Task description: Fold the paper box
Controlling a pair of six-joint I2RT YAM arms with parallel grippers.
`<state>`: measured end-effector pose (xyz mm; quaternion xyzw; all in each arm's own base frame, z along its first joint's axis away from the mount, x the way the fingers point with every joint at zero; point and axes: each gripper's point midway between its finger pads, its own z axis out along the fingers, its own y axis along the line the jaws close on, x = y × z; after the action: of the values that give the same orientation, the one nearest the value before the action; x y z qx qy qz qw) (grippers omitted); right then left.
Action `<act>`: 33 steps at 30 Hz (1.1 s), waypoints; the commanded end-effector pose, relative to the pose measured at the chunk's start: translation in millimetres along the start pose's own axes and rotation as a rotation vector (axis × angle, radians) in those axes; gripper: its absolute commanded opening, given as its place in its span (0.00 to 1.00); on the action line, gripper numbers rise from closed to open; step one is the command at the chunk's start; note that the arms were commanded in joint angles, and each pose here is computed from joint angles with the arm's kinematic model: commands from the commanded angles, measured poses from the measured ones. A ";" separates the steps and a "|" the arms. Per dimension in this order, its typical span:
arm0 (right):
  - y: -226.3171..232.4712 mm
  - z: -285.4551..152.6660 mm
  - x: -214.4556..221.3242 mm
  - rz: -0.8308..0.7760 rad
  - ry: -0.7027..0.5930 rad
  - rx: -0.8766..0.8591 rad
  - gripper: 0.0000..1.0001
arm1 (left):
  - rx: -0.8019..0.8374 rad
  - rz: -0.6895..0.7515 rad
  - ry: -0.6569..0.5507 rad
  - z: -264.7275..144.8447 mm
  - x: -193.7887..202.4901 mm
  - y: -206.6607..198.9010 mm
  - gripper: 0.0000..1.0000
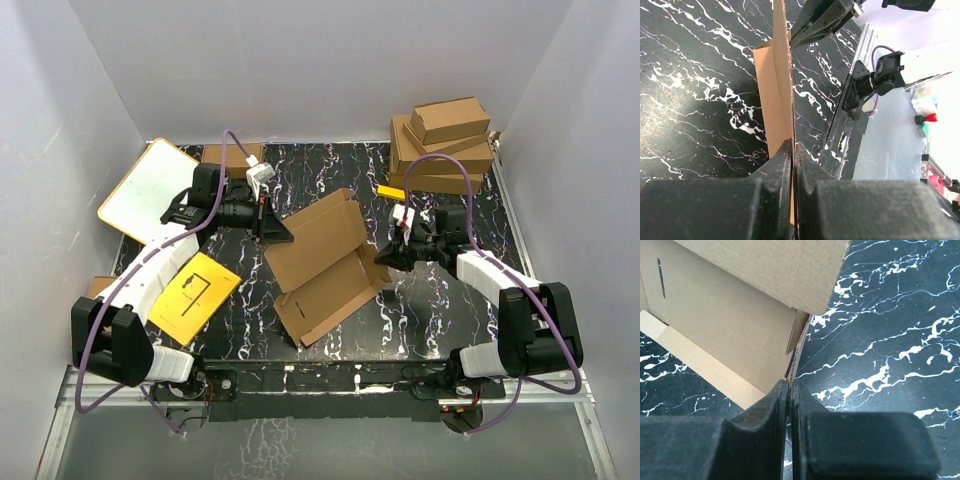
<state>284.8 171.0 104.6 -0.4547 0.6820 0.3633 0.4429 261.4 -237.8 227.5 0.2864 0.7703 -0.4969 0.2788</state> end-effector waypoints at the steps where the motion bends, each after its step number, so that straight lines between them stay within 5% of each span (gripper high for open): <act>1: 26.3 2.7 9.7 -0.010 0.034 -0.100 0.10 | 0.044 0.120 -0.029 -6.2 -11.0 -26.4 0.00; 10: 25.1 1.0 4.2 -0.037 0.038 -0.108 0.12 | 0.058 0.181 -0.026 -9.5 -16.6 -36.1 0.00; 20: 20.6 3.5 -17.2 -0.004 0.005 -0.149 0.28 | 0.052 0.200 -0.014 -8.9 -18.4 -34.0 0.00; 33: -22.3 7.0 -29.1 0.052 0.050 0.004 0.34 | 0.050 0.201 -0.014 -9.1 -22.1 -35.1 0.00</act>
<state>286.1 175.8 103.5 -0.4381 0.7196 0.3849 0.3769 253.4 -241.1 242.9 0.3416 0.7496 -0.4778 0.3050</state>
